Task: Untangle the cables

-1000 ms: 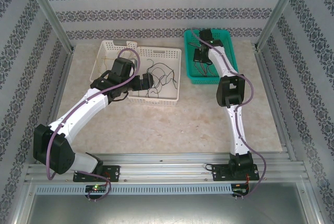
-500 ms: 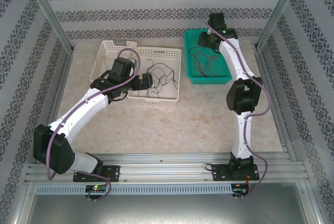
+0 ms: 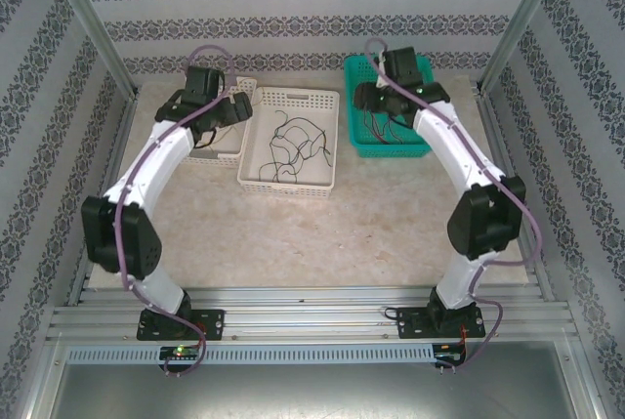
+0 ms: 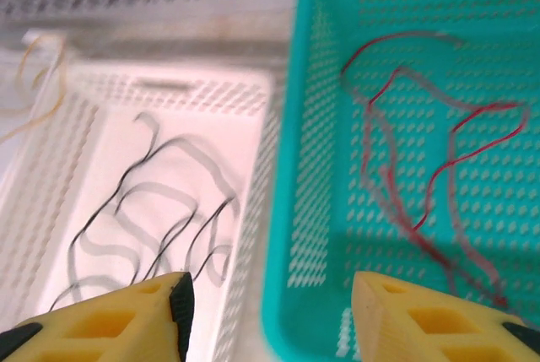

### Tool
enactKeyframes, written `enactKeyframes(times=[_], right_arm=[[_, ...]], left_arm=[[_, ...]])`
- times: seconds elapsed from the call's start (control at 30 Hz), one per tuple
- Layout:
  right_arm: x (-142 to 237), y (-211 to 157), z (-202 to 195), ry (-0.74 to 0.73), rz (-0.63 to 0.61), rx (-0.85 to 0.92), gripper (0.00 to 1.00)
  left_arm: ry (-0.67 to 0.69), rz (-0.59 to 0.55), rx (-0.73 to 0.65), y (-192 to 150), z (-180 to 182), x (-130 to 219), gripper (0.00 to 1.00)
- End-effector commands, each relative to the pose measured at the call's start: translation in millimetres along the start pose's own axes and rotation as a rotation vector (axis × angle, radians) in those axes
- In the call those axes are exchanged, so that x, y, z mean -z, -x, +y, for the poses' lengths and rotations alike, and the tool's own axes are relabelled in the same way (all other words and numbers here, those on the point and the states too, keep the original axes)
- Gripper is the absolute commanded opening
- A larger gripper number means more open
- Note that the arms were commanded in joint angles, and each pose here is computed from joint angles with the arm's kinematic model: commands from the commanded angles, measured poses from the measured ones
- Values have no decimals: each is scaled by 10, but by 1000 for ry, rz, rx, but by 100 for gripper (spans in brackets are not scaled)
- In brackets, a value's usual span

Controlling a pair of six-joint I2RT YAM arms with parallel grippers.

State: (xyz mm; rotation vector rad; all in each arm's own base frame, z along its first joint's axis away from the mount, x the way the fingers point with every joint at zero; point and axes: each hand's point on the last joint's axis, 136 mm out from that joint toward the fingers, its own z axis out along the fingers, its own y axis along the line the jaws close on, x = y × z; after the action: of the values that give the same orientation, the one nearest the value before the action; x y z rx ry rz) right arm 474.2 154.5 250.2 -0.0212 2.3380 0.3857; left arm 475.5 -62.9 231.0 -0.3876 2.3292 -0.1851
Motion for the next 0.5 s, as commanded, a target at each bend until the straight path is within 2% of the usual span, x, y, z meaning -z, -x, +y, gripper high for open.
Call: enactKeyframes(times=[0.0, 0.23, 0.47], right_arm=[[367, 13, 258, 98, -105, 37, 54], [830, -479, 386, 157, -132, 76, 55], [1148, -800, 320, 159, -151, 96, 56]], left_arm=[[107, 88, -31, -84, 206, -233, 100], [204, 166, -41, -176, 383, -760, 100], [277, 218, 30, -353, 725, -1154, 99]])
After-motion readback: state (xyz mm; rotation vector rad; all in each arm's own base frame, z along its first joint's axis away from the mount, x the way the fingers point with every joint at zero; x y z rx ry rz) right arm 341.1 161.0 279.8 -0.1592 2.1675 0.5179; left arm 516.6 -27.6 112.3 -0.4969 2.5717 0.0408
